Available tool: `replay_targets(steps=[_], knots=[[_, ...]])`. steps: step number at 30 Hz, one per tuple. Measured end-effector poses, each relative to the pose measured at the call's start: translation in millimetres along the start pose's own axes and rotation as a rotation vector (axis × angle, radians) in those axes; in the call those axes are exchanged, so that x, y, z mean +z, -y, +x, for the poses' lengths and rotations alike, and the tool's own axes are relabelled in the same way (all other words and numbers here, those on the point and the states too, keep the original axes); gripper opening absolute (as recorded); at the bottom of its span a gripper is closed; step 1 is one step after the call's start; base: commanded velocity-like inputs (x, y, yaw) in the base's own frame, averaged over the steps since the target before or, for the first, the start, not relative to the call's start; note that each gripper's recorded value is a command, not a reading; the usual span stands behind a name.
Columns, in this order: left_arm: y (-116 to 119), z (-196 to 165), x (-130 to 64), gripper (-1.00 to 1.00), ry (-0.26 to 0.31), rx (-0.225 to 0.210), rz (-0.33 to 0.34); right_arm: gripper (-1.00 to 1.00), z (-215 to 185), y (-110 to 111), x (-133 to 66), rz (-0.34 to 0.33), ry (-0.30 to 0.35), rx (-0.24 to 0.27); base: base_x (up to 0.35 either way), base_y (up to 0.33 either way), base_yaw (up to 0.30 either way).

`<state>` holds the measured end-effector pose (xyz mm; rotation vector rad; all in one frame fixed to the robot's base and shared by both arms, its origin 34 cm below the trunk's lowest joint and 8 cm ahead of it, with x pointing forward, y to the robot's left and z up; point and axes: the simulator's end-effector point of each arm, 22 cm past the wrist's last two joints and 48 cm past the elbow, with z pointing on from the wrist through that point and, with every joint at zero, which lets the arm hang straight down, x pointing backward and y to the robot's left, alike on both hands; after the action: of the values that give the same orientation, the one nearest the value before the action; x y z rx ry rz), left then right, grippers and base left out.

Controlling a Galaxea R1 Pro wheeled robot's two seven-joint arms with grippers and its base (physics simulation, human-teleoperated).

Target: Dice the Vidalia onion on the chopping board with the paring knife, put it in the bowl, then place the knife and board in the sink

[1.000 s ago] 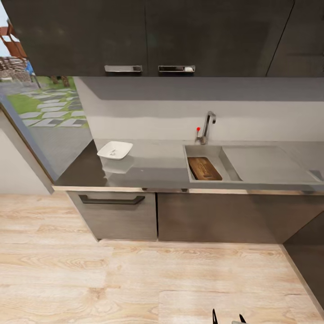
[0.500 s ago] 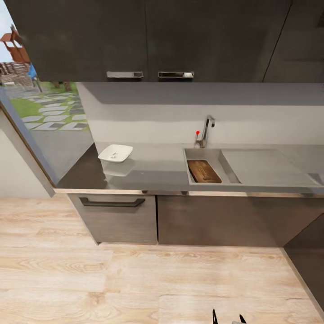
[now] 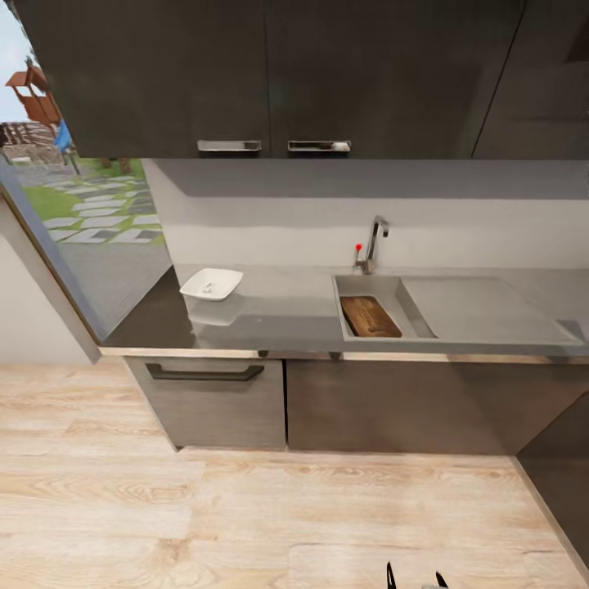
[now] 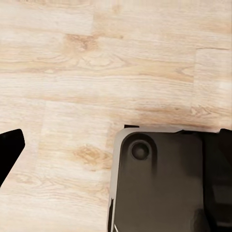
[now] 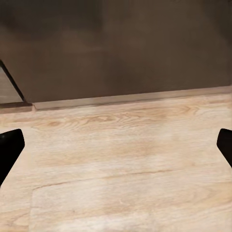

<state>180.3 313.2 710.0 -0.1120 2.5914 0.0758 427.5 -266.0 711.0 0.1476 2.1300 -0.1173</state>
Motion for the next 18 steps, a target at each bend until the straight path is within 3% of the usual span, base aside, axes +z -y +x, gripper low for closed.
replay_targets(steps=[18], knots=[[0.9,-8.6,2.5,1.0,0.029,-0.001,0.003,1.0,-12.2,-1.1,1.9,-0.002,0.028,0.004,0.0,0.0,0.0]])
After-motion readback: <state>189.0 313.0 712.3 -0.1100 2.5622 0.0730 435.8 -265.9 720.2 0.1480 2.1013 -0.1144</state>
